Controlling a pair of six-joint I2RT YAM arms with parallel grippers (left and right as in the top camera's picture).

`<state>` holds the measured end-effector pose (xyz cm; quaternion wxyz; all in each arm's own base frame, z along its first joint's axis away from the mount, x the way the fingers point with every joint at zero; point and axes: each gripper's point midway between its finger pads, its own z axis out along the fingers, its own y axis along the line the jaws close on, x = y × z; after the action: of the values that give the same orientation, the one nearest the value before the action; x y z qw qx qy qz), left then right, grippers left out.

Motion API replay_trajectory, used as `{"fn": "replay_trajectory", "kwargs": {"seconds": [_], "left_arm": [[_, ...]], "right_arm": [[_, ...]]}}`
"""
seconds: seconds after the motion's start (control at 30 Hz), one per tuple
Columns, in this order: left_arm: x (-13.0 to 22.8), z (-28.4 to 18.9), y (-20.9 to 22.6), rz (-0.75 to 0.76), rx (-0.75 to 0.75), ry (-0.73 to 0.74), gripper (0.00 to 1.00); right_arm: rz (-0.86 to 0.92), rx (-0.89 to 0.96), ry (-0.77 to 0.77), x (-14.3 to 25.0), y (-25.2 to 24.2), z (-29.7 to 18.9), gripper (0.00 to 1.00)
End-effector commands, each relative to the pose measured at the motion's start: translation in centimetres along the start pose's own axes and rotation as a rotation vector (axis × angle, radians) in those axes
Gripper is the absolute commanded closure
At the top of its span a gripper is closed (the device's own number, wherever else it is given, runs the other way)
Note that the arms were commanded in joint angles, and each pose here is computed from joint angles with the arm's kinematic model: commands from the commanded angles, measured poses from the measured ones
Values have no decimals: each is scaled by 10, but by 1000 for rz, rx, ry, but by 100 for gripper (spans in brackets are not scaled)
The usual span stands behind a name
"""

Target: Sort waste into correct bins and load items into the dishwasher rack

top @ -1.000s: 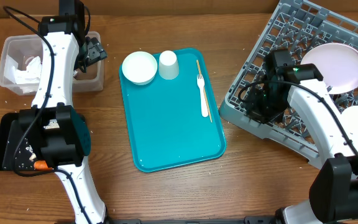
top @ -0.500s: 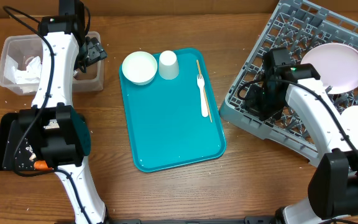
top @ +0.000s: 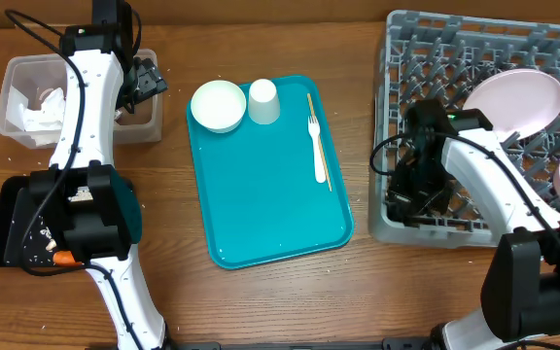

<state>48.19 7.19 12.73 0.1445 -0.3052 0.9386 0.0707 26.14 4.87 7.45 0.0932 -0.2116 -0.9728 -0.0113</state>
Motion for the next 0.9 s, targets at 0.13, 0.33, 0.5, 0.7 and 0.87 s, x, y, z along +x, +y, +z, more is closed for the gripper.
{"fn": "replay_trajectory", "kwargs": {"seconds": [0.13,0.33,0.5,0.7,0.87], "left_arm": [[-7,-8,-2,-32,17,-22,0],[-7,-8,-2,-32,17,-22,0],[-7,-8,-2,-32,17,-22,0],[-7,-8,-2,-32,17,-22,0],[-7,-8,-1,-32,17,-22,0]], "right_arm": [[51,41,-48,-11,-12,-2,96],[88,64,-73,-12,-19,-6,96],[86,10,-157,-18,-12,-35,95],[94,-41,-279,-32,-18,-93,72],[283,-93,-411,-68,-67,-144,0]]}}
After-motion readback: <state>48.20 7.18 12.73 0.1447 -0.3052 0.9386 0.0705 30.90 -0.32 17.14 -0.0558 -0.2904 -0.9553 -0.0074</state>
